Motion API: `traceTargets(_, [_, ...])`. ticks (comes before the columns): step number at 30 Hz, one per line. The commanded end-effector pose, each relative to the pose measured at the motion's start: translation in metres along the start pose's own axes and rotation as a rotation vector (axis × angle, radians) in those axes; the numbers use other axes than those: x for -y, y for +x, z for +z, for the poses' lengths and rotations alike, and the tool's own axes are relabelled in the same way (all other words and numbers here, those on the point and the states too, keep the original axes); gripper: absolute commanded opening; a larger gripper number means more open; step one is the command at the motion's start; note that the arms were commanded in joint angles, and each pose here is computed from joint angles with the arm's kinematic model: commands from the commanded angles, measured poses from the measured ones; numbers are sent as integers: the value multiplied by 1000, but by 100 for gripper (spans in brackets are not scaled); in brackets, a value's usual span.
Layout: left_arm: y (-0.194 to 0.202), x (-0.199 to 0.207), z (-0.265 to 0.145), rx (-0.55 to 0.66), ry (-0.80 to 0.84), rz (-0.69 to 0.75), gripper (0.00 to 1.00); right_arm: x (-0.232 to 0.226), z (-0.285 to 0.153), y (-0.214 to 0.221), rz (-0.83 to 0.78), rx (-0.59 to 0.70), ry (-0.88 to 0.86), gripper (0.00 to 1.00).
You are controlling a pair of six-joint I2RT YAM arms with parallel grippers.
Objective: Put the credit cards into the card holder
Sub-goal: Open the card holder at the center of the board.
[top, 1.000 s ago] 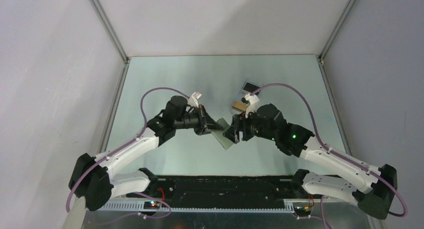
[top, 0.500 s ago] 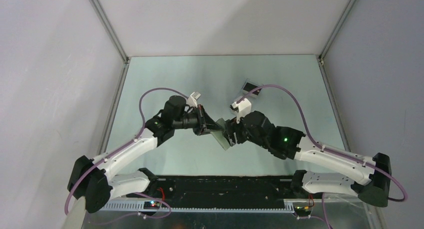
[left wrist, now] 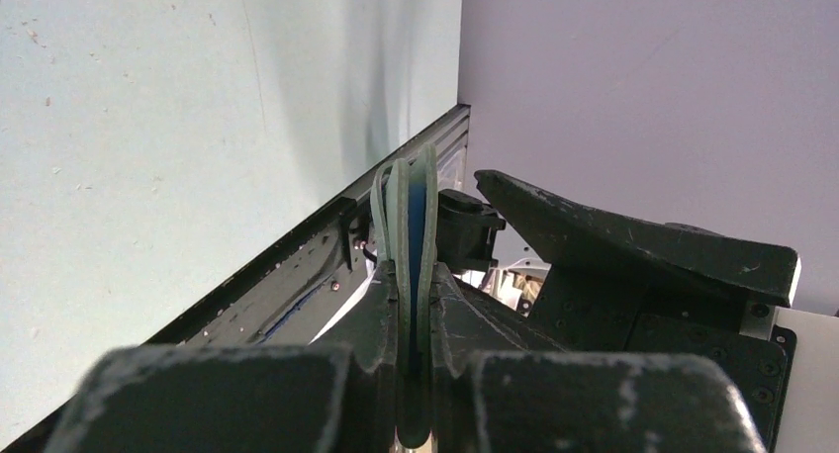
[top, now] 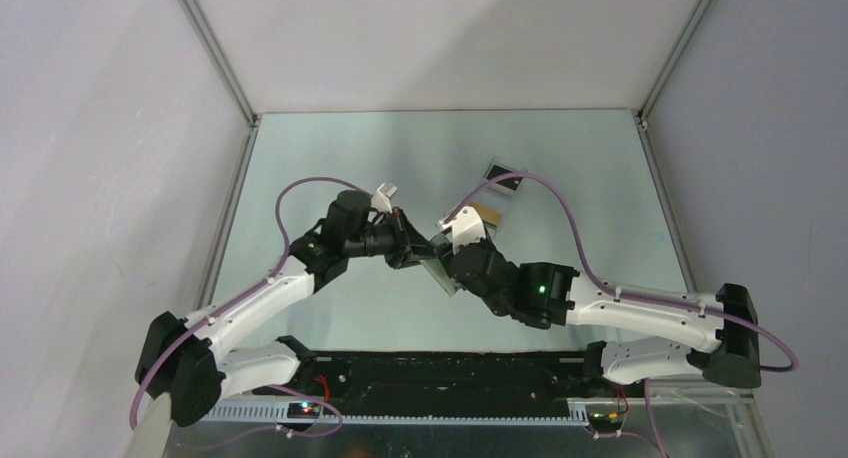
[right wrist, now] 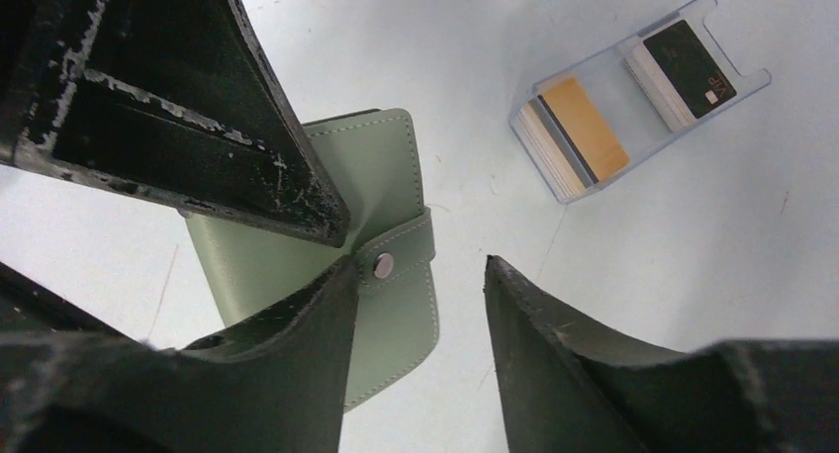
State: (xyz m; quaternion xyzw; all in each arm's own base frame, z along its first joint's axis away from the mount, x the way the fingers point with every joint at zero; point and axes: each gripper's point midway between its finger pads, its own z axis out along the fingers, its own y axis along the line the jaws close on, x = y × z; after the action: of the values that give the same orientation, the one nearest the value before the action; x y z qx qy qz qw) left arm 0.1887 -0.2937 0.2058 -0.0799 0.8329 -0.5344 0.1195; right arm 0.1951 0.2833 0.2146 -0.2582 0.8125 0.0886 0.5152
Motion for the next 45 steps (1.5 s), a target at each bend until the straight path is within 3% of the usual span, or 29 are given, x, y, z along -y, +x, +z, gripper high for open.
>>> traceTargets(1, [6, 36, -13, -24, 118, 27, 0, 33, -1, -12, -7, 26, 175, 51])
traceTargets(9, [8, 31, -12, -27, 110, 23, 0, 54, 3, -13, 16, 9, 230, 43])
traceTargets(26, [17, 20, -15, -49, 104, 44, 0, 109, 21, 3, 120, -99, 302, 43])
traceTargets(29, [18, 14, -13, -52, 92, 68, 0, 114, 19, 3, 194, -111, 246, 44])
traceTargets(35, [18, -10, -6, -62, 18, 109, 0, 85, 3, -6, 386, -115, -156, 49])
traceTargets(39, [17, -22, 1, -74, -16, 132, 0, 59, -8, -1, 389, -162, -339, 59])
traceTargets(45, [15, -29, 7, -96, -41, 156, 0, 15, -15, 14, 333, -258, -537, 66])
